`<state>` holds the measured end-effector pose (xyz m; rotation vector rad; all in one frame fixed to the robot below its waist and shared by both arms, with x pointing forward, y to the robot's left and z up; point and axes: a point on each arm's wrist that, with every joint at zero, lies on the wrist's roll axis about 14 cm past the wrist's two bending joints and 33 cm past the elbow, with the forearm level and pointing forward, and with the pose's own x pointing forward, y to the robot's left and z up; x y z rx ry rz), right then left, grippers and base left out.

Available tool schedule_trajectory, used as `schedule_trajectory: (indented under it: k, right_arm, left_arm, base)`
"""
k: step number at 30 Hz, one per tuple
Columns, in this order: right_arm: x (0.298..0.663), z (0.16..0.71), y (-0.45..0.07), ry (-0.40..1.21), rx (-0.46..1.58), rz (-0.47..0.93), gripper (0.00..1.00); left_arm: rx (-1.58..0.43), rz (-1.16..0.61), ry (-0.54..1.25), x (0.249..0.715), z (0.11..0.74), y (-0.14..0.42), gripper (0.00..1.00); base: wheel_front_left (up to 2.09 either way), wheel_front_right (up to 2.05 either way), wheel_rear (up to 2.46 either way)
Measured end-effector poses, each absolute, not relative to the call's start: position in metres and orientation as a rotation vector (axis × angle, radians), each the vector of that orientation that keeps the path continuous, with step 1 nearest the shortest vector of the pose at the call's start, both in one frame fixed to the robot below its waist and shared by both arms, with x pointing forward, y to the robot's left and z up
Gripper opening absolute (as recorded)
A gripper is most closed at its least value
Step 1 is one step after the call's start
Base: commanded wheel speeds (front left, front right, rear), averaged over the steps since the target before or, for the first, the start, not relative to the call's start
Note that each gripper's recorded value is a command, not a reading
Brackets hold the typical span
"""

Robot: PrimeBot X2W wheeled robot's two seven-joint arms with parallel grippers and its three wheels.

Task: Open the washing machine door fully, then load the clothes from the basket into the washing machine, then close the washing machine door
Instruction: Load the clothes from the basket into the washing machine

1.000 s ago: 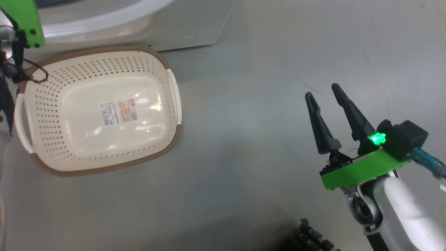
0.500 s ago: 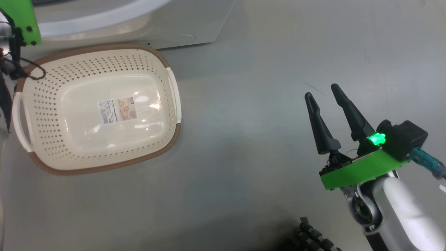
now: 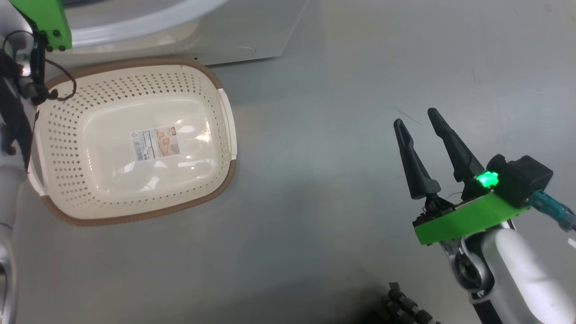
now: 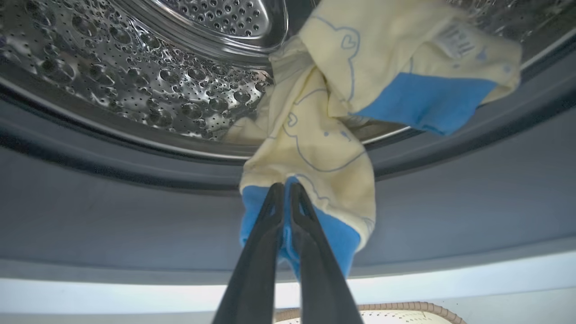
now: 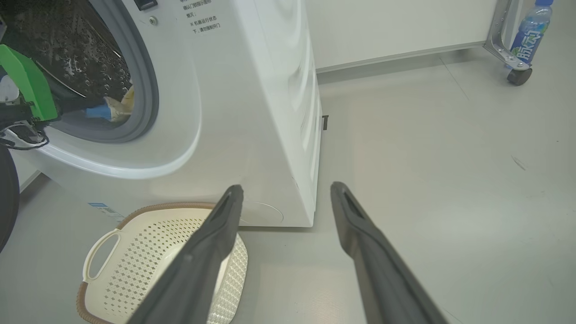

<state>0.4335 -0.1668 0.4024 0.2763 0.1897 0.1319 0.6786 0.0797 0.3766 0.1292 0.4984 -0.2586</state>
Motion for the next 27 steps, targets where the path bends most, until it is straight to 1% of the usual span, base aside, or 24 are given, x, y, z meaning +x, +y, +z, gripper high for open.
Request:
schedule_trajectory:
  k: [6, 13, 27]
  right_arm:
    - [0.433, 0.401, -0.169, 0.195, 0.274, 0.125, 1.00]
    - [0.431, 0.398, -0.169, 0.204, 0.274, 0.121, 1.00]
    - [0.427, 0.378, -0.170, 0.260, 0.289, 0.103, 1.00]
  left_arm:
    - [0.098, -0.300, 0.360, 0.689, 0.398, 0.065, 0.00]
    - [0.065, -0.307, 0.199, 0.710, 0.434, 0.057, 0.00]
    - [0.037, -0.310, 0.167, 0.735, 0.433, 0.052, 0.00]
  base:
    - [0.00, 0.00, 0.00]
    - [0.00, 0.00, 0.00]
    - [0.00, 0.00, 0.00]
